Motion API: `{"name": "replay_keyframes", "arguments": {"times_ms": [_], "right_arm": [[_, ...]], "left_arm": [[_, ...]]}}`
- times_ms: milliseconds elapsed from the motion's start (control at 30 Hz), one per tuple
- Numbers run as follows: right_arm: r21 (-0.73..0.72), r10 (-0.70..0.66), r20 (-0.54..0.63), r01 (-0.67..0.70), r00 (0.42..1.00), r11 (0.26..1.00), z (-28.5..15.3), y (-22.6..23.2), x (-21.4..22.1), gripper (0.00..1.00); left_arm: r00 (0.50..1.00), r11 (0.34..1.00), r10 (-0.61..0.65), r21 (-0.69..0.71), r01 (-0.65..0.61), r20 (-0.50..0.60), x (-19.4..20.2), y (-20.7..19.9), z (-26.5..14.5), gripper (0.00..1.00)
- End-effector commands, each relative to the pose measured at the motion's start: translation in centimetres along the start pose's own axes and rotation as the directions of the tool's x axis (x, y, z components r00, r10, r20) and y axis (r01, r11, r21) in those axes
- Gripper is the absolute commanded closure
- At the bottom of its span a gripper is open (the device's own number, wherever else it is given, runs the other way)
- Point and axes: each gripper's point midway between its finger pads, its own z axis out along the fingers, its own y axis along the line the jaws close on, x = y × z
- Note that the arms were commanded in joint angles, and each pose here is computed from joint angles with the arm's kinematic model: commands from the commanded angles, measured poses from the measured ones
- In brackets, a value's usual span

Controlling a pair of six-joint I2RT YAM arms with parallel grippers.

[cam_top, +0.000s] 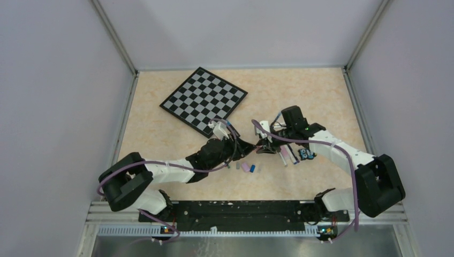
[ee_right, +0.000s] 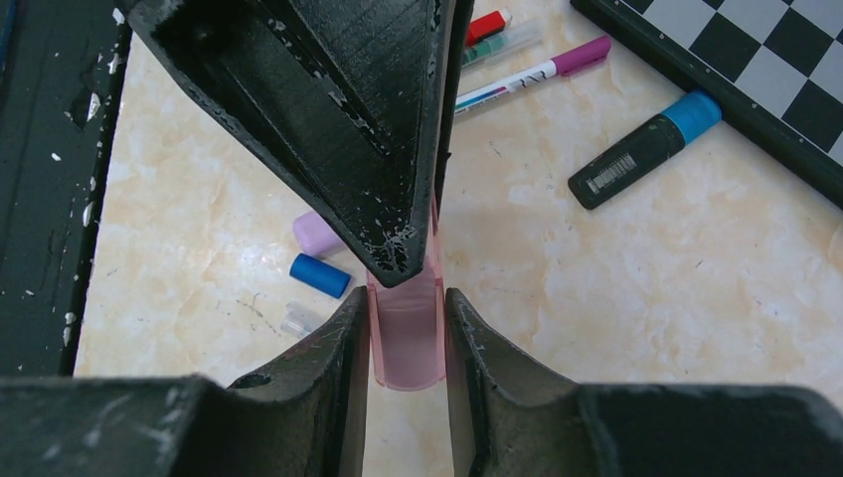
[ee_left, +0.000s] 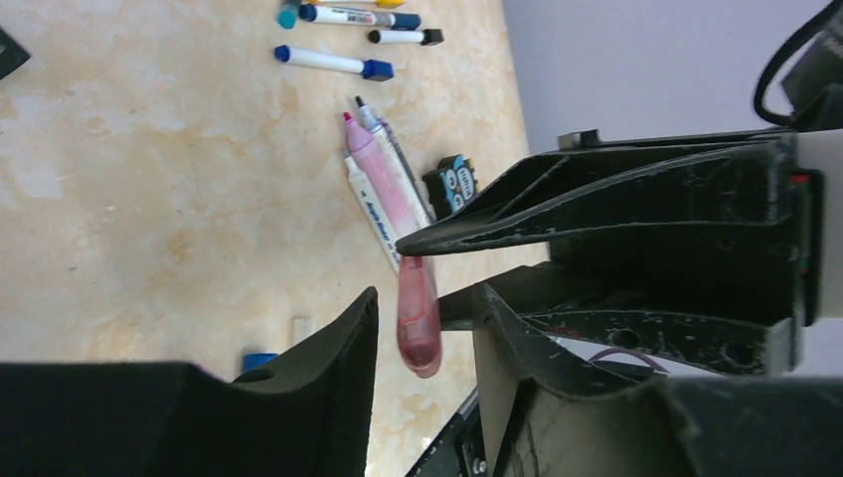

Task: Open the pen caps
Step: Open the pen cap from the pen.

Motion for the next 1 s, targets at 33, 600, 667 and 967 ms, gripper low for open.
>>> {"name": "replay_keyframes", "arguments": {"times_ms": [33,600,667,967], "right_arm": [[0.004,-0.049,0.045,0.049,0.998,0.999,0.1,0.2,-1.3,1.0],[-0.014,-0.098,0.066,0.1,0.993,0.995,0.0,1.2,-1.6,0.82],[-0.003,-0.076,0.068,0.077,0.995,0.997,-0.1,1.0,-1.9,0.64],[-0.075,-0.012,0.171,0.026,0.985,0.997,-1.9,2.4,-4.4,0.31]], "left_arm": [[1.0,0.999,0.023,-0.023,-0.023,0.011,-0.4,-0.5,0.3,0.61],[0.998,0.997,0.058,0.049,-0.06,0.04,-0.7,-1.2,-0.2,1.0],[0.995,0.994,0.077,0.074,-0.081,0.06,-0.9,-1.4,-0.7,1.0],[0.972,0.974,0.189,0.096,-0.203,0.138,-2.2,-1.1,-4.0,1.0]]}}
